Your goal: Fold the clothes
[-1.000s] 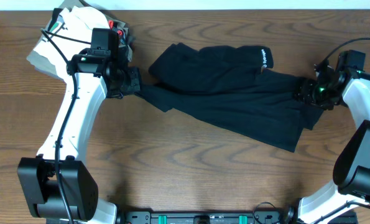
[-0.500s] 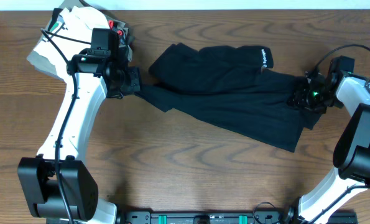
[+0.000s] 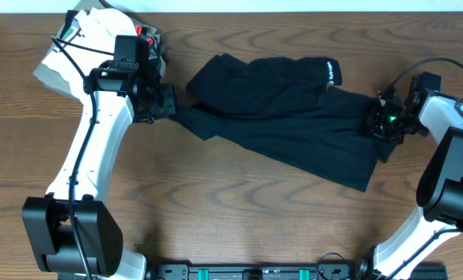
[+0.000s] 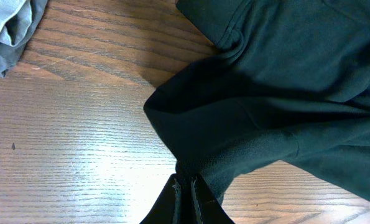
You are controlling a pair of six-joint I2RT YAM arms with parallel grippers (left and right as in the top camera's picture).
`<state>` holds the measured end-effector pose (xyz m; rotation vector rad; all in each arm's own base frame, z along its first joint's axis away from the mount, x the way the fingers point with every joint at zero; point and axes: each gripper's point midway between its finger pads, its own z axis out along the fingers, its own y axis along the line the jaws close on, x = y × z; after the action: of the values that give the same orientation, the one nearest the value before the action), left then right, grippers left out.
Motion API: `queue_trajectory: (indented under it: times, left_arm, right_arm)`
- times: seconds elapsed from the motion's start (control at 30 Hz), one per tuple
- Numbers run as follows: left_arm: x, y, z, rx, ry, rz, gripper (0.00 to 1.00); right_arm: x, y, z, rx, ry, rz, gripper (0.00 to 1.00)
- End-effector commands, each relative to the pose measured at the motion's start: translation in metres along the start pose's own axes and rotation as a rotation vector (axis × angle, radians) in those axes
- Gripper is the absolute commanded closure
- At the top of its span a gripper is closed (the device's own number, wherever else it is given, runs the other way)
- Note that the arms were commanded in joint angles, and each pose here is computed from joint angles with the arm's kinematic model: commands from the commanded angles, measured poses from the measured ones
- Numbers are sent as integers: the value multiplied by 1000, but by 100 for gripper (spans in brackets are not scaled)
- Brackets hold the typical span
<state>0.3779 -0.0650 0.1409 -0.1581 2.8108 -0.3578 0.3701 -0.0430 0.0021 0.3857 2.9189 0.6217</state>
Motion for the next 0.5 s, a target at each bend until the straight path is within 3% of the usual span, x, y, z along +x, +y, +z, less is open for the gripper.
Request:
queue_trajectory:
  times: [0.0,0.27,0.37,0.47]
  left_arm:
    - [0,2,-1,-9,-2,10,94]
    - [0,2,-1,-10,-2,10,94]
    - [0,2,-1,-10,-2,10,94]
    - [0,2,-1,-9,-2,10,94]
  right_arm:
    - [-4,8,-9,-35,-14,5,89]
    - [-13,12,-63,-3,-88,12,87]
    - [-9,10,-78,23,-100,22,99]
    - [-4,11,-82,25,-89,27,99]
